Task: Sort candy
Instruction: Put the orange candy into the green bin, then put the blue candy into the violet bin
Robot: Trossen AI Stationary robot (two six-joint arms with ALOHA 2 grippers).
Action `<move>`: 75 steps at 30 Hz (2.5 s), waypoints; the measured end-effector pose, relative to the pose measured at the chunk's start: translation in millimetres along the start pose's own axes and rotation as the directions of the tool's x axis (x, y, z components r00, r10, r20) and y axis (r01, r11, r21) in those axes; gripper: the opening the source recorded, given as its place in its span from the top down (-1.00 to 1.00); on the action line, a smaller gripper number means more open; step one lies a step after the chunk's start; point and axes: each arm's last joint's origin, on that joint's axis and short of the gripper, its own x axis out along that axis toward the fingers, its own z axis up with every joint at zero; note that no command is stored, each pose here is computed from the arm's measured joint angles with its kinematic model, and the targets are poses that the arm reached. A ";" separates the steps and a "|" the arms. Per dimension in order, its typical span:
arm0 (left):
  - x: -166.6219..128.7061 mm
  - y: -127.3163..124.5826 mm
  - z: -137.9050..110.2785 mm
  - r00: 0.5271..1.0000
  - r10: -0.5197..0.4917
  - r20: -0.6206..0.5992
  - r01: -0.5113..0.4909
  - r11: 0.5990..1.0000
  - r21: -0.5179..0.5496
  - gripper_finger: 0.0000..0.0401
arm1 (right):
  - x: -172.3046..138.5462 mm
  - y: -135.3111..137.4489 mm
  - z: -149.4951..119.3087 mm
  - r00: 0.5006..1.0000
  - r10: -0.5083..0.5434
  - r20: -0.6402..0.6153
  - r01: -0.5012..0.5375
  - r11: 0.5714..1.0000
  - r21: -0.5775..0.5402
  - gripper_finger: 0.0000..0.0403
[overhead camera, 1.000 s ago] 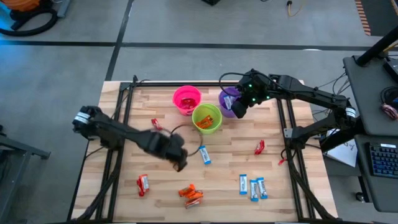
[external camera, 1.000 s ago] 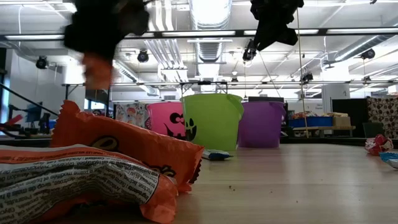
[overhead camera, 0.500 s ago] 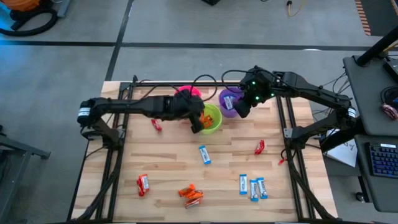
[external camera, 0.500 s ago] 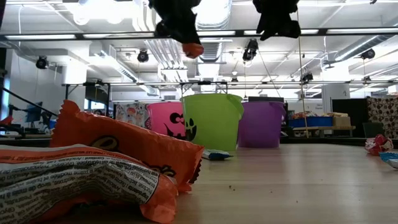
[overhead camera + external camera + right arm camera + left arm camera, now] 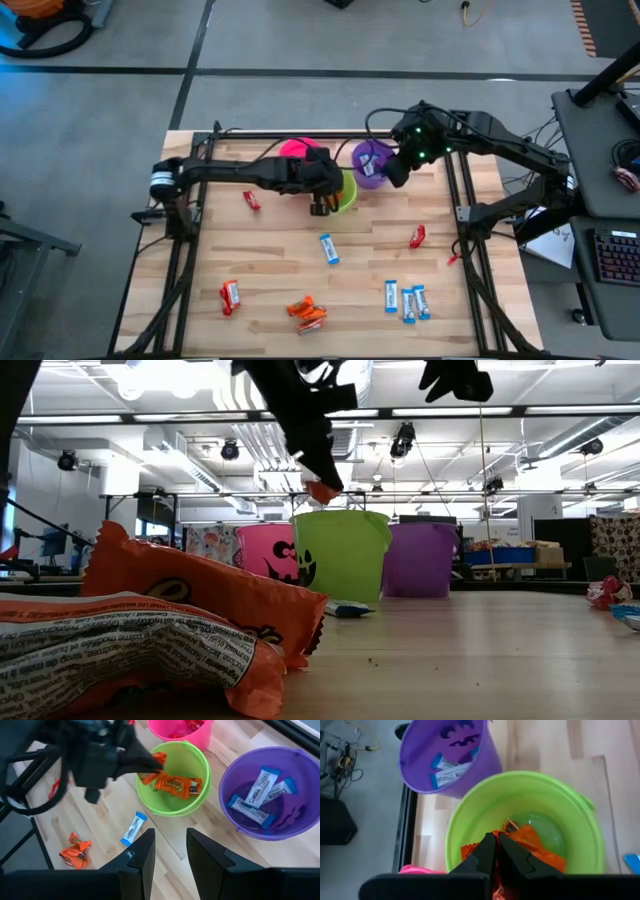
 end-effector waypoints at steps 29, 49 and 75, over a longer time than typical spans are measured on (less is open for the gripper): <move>1.6 11.7 2.1 0.999 -0.019 -0.043 0.012 0.989 -0.149 0.34 | 0.8 3.5 -3.7 1.000 -0.003 -0.019 0.003 1.000 -0.003 0.49; -106.4 17.7 12.1 0.947 -0.183 0.263 0.272 0.894 -0.356 0.38 | 17.4 57.4 -40.0 0.953 0.172 -0.250 -0.119 0.969 0.216 0.49; -168.9 -75.8 -37.1 0.777 -0.364 0.513 0.539 0.806 -0.244 0.38 | 134.7 143.3 -164.4 0.736 -0.224 -0.639 0.445 0.871 0.208 0.02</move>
